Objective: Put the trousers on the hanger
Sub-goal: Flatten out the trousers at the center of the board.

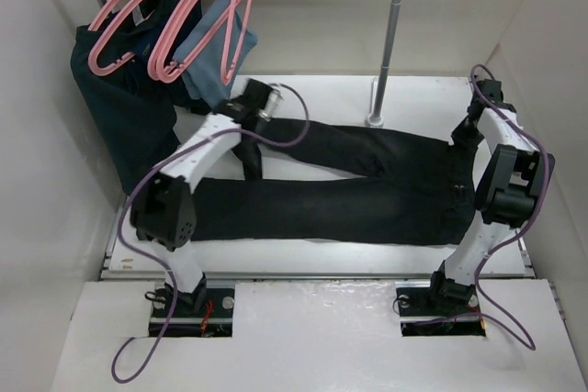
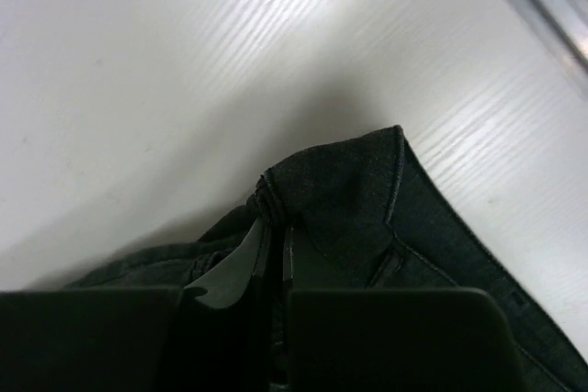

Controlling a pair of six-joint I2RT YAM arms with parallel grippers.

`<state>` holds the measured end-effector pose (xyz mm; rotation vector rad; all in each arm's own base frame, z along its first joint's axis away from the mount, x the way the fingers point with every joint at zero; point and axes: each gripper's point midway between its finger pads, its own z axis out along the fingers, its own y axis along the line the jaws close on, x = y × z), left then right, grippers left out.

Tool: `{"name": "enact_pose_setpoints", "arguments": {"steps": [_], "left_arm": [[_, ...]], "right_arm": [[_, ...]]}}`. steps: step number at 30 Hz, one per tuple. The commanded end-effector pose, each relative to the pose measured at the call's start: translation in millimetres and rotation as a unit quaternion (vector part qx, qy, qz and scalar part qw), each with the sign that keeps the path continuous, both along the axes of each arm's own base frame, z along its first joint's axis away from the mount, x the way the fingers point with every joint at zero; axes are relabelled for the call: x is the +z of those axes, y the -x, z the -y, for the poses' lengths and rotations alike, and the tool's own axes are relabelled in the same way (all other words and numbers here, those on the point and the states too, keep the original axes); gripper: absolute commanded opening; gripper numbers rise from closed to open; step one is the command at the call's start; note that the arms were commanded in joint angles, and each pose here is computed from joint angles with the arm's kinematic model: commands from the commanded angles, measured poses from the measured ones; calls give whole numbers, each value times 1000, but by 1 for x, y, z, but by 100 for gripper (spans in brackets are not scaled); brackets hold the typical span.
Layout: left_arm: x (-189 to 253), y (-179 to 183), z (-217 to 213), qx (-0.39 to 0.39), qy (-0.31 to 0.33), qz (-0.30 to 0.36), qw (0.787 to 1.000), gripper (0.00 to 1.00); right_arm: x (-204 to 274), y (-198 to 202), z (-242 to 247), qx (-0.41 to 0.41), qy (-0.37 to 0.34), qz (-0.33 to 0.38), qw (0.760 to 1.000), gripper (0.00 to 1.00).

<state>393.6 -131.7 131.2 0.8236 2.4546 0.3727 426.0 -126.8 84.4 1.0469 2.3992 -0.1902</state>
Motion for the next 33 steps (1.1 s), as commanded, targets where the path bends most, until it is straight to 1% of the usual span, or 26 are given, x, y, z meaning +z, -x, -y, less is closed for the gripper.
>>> {"name": "enact_pose_setpoints", "arguments": {"steps": [1, 3, 6, 9, 10, 11, 12, 13, 14, 15, 16, 17, 18, 19, 20, 21, 23, 24, 26, 27, 28, 30, 31, 32, 33], "left_arm": [[69, -11, -103, 98, -63, 89, 989, 0], [86, -17, -130, 124, -71, 117, 983, 0], [101, -19, -163, 153, -90, 138, 974, 0], [117, -28, -175, 164, -100, 171, 966, 0], [115, -28, -175, 161, -103, 171, 967, 0], [118, -28, -171, 148, -92, 174, 969, 0], [112, -24, -166, 130, -84, 161, 975, 0], [89, -16, -152, 89, -64, 127, 986, 0], [74, -5, -149, 59, -67, 96, 991, 1], [66, 10, -134, 21, -59, 78, 995, 5], [48, 24, -119, -25, -37, 42, 998, 14], [11, 63, -116, -59, -37, -44, 997, 16], [-11, 104, -106, -119, -18, -122, 985, 19], [-7, 104, -107, -133, -24, -117, 984, 19], [-20, 125, -104, -157, -10, -157, 975, 22], [-22, 145, -109, -168, -18, -193, 967, 26], [-23, 160, -118, -181, -22, -227, 957, 36], [-16, 169, -118, -182, -19, -244, 952, 49], [-13, 172, -113, -180, 3, -277, 944, 62], [-9, 166, -108, -172, 16, -269, 948, 66], [5, 151, -99, -173, 33, -241, 954, 68], [23, 135, -94, -168, 72, -205, 962, 68], [46, 119, -80, -181, 121, -163, 962, 68], [60, 107, -78, -169, 151, -132, 965, 68], [75, 93, -92, -132, 180, -97, 970, 68]], "right_arm": [[36, -7, 22, -23, 19, 55, 998, 0], [42, -9, 26, -28, 28, 60, 997, 0], [48, -13, 33, -31, 43, 64, 997, 0], [55, -15, 39, -37, 46, 73, 996, 0], [59, -19, 38, -34, 43, 80, 995, 0], [59, -19, 38, -34, 43, 80, 995, 0], [55, -20, 36, -31, 37, 77, 996, 0], [55, -20, 36, -31, 37, 77, 996, 0], [58, -22, 35, -28, 34, 82, 996, 0], [58, -22, 35, -28, 34, 82, 996, 0], [58, -23, 35, -28, 34, 82, 996, 0], [58, -23, 35, -28, 34, 82, 996, 0], [53, -21, 34, -28, 32, 74, 996, 0], [53, -21, 34, -28, 31, 74, 996, 0], [53, -21, 34, -28, 31, 74, 996, 0], [53, -21, 34, -28, 31, 74, 996, 0], [53, -21, 34, -28, 31, 74, 996, 0], [53, -21, 34, -28, 31, 74, 996, 0], [49, -22, 33, -25, 27, 70, 997, 0], [49, -22, 33, -25, 27, 70, 997, 0], [44, -22, 33, -25, 25, 66, 997, 0], [44, -22, 31, -23, 22, 67, 997, 0], [44, -22, 31, -23, 22, 67, 997, 0], [44, -22, 31, -23, 22, 67, 997, 0], [41, -20, 32, -25, 25, 61, 997, 0]]}}
